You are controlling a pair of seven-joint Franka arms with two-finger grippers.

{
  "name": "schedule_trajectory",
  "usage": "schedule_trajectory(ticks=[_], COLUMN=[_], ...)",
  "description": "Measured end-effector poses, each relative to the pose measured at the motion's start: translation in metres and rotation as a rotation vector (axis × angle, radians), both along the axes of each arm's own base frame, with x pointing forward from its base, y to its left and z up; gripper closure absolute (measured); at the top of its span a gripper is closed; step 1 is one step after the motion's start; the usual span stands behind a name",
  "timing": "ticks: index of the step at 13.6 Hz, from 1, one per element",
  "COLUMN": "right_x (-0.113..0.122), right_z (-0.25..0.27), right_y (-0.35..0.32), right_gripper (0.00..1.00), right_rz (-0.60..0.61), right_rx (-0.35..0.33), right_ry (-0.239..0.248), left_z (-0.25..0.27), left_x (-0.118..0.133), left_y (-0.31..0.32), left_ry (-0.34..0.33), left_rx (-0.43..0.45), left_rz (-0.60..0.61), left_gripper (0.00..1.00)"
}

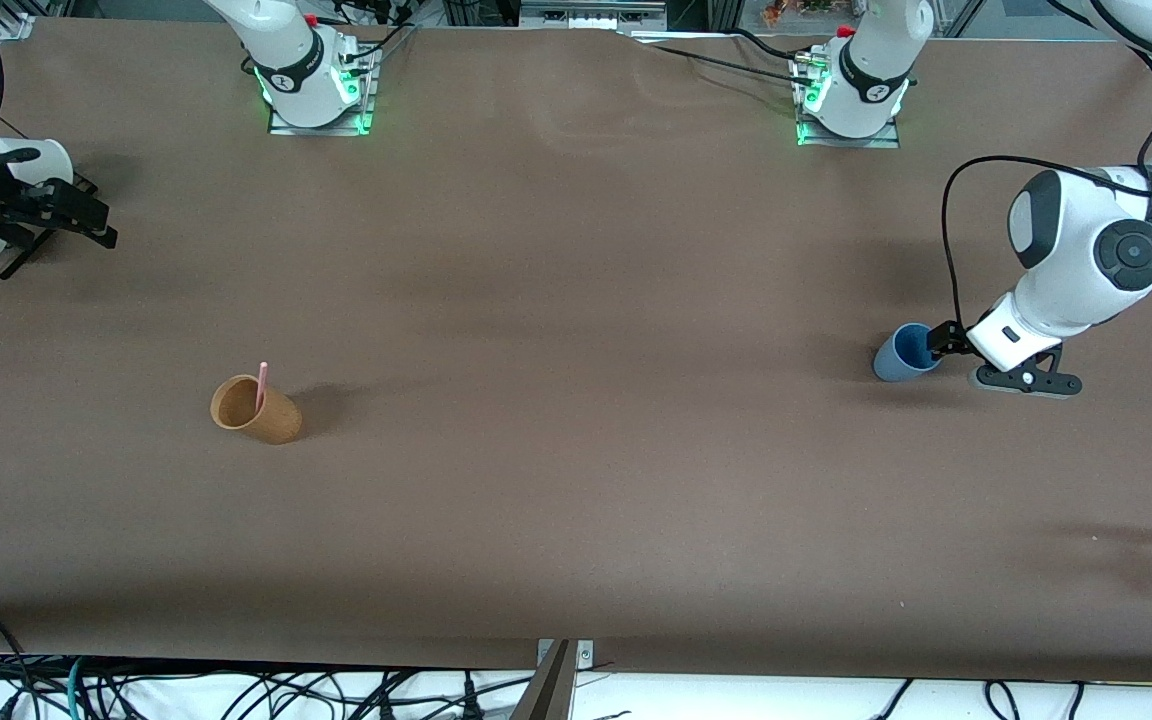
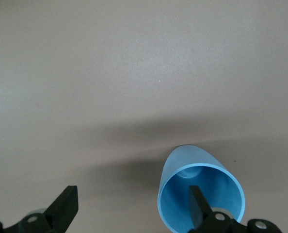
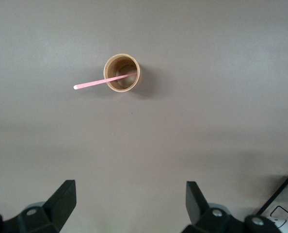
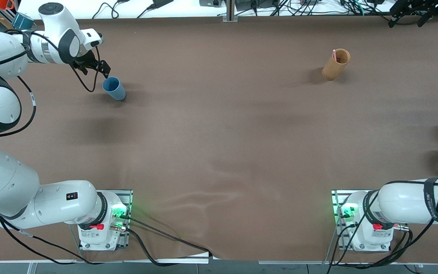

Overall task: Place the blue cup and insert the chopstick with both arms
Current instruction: 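Close the left gripper on the blue cup's rim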

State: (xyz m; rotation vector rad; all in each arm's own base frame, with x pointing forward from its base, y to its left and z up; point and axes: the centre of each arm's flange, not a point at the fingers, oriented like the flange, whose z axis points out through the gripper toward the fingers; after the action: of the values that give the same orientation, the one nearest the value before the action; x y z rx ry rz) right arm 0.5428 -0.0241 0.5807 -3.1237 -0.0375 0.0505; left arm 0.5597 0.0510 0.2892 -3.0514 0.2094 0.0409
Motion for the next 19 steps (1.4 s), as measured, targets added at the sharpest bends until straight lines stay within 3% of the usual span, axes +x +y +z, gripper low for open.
schedule_trajectory(ticks=[5, 13, 19], right_x=[0.000, 0.000, -0.001], right_z=[0.000, 0.000, -0.001], right_y=[0.000, 0.000, -0.003], right_gripper=[0.00, 0.00, 0.00], right_rz=[0.000, 0.000, -0.005], right_rx=[0.000, 0.000, 0.001], right_ry=[0.001, 0.001, 0.010], left_z=[-0.018, -0.038, -0.039], left_x=[-0.012, -0.012, -0.012], left_y=[-0.003, -0.005, -0.005], left_ry=[-0.013, -0.025, -0.024], left_rx=[-0.008, -0.018, -0.019], left_rz=[-0.009, -0.013, -0.013], left_gripper=[0.00, 0.04, 0.71])
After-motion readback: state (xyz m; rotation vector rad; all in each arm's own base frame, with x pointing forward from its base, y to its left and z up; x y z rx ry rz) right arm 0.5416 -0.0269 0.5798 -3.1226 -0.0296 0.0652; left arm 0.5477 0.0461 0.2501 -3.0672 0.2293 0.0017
